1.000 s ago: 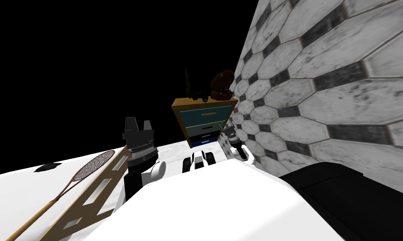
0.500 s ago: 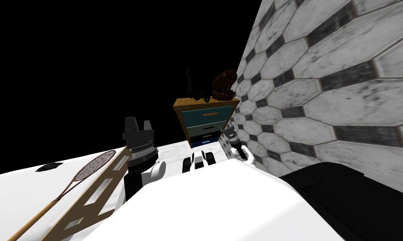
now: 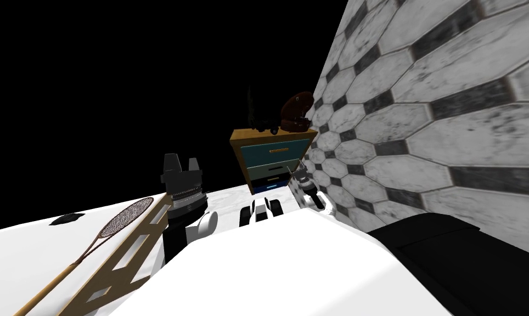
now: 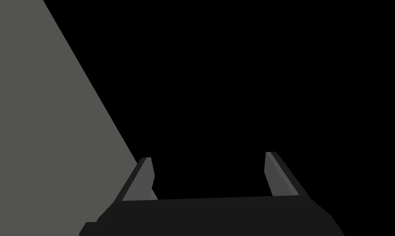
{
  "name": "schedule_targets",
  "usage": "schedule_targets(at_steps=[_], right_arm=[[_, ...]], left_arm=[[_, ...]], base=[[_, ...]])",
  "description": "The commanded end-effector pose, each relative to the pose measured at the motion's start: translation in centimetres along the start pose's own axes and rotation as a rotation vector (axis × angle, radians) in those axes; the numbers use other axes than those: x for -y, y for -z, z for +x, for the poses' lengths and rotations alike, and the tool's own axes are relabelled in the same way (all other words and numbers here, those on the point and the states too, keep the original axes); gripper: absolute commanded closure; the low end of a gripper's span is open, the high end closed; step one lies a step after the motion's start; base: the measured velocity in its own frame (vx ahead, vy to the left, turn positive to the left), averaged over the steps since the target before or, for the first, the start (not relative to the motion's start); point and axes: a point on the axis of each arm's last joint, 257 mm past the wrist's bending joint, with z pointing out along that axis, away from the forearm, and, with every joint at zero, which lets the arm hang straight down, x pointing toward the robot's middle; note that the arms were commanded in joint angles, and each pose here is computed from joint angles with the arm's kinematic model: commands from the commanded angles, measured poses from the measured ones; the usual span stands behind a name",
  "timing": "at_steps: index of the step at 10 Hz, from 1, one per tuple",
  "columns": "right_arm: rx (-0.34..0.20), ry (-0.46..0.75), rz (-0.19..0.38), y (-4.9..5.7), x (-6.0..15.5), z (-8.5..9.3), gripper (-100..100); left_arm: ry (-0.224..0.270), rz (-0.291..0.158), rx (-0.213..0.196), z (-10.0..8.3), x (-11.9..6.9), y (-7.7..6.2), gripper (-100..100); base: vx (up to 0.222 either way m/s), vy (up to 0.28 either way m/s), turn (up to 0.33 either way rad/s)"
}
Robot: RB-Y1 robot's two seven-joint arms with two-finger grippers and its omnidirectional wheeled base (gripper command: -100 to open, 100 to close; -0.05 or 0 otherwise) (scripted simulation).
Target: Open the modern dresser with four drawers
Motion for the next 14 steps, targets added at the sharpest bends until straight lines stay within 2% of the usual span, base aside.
schedule_targets(at_steps=[1,3,4,6,7,9,10,11,12,14], right_arm=[[-0.027,0.086,-0.020,0.8,-0.5,1.4,-100],[-0.026,0.129,-0.021,0.8,-0.5,1.4,-100],[-0.050,0.174,-0.039,1.5,-0.9,2.7,-100],[-0.050,0.212,-0.040,1.5,-0.9,2.7,-100],[-0.074,0.257,-0.058,2.3,-1.2,4.0,-100],[-0.074,0.290,-0.059,2.3,-1.2,4.0,-100],[-0.098,0.337,-0.078,3.0,-1.6,5.3,-100],[-0.098,0.360,-0.079,3.0,-1.6,5.3,-100],[-0.123,0.393,-0.097,3.8,-1.9,6.5,-100],[-0.122,0.433,-0.099,3.8,-1.9,6.5,-100]], left_arm=[[0.000,0.000,0.000,0.0,0.0,0.0,0],[0.000,0.000,0.000,0.0,0.0,0.0,0],[0.000,0.000,0.000,0.0,0.0,0.0,0],[0.000,0.000,0.000,0.0,0.0,0.0,0],[0.000,0.000,0.000,0.0,0.0,0.0,0],[0.000,0.000,0.000,0.0,0.0,0.0,0],[0.000,0.000,0.000,0.0,0.0,0.0,0],[0.000,0.000,0.000,0.0,0.0,0.0,0],[0.000,0.000,0.000,0.0,0.0,0.0,0],[0.000,0.000,0.000,0.0,0.0,0.0,0]], base=[[0.024,0.039,0.004],[0.022,0.030,0.000],[0.029,0.038,0.002],[0.021,0.028,-0.002],[0.035,0.029,-0.003],[0.026,0.026,-0.002],[0.026,0.044,-0.005],[0.029,0.046,-0.008],[0.042,0.062,-0.012],[0.032,0.034,-0.002]])
